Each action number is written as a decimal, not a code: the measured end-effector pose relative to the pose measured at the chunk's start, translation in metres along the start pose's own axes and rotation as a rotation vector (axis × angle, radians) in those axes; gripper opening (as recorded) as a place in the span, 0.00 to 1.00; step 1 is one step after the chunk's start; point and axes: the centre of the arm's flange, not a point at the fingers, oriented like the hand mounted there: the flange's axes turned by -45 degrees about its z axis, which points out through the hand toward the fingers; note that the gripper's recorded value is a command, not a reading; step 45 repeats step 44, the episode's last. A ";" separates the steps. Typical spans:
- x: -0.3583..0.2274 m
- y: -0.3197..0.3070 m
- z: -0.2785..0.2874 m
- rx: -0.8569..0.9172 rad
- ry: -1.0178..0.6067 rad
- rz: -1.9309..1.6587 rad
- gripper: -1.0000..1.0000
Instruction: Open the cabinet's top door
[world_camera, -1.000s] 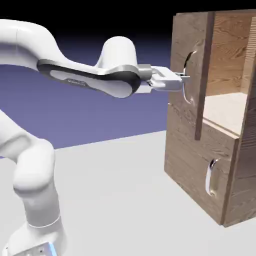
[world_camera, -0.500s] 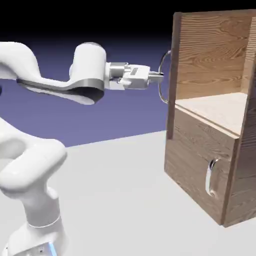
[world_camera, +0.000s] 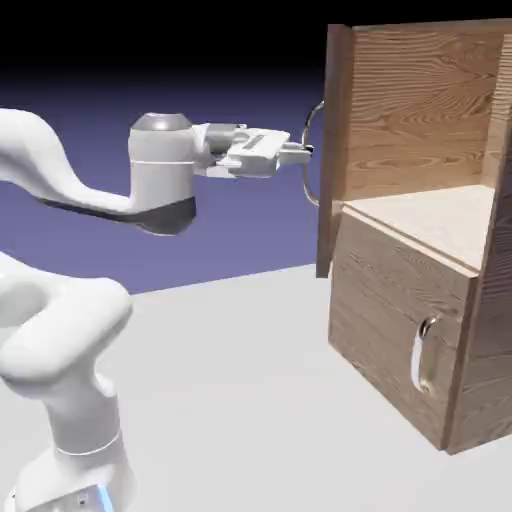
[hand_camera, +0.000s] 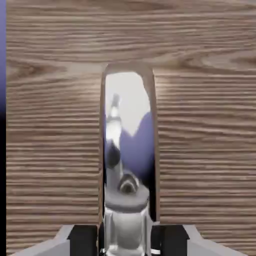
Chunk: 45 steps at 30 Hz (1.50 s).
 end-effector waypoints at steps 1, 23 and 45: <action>0.000 0.002 -0.005 0.014 0.000 0.000 0.00; 0.000 0.098 -0.146 0.442 -0.002 -0.002 0.00; 0.001 0.255 -0.238 0.898 -0.003 -0.002 0.00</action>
